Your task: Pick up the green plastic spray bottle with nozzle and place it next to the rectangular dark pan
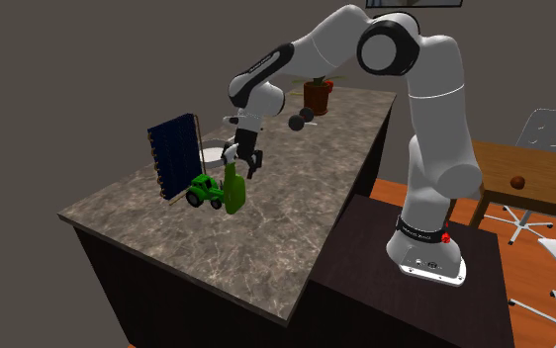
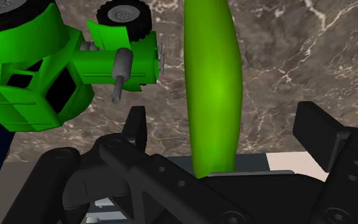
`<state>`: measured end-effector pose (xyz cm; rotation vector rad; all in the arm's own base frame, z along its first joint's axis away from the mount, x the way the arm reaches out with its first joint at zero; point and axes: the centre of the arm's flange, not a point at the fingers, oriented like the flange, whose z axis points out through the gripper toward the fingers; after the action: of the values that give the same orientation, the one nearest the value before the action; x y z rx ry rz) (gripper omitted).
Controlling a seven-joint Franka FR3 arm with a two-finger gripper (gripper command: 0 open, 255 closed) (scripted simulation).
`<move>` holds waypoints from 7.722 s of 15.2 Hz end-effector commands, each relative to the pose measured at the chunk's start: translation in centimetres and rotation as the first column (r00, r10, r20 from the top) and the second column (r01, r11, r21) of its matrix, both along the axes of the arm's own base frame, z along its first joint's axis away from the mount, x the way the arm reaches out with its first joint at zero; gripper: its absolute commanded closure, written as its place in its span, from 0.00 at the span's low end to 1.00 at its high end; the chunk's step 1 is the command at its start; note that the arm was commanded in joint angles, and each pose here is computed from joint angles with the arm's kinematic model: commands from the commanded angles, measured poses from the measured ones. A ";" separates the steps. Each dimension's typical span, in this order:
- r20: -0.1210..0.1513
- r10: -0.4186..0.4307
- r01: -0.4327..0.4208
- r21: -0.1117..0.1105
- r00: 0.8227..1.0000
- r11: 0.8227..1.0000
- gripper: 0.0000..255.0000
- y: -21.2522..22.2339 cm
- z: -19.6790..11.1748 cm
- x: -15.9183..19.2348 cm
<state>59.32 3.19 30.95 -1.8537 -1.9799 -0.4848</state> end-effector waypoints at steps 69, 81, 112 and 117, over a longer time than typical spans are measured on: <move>0.001 0.000 0.000 0.000 1.000 1.000 1.00 0.2 26.6 0.1; 0.001 0.000 0.000 0.000 1.000 1.000 1.00 -2.3 28.3 1.1; 0.001 0.000 0.000 0.000 1.000 1.000 1.00 -17.6 4.1 7.5; 0.001 0.000 0.000 0.000 1.000 1.000 1.00 -17.6 1.5 7.5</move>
<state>66.84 -14.53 33.00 -1.8536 -1.9796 -0.4850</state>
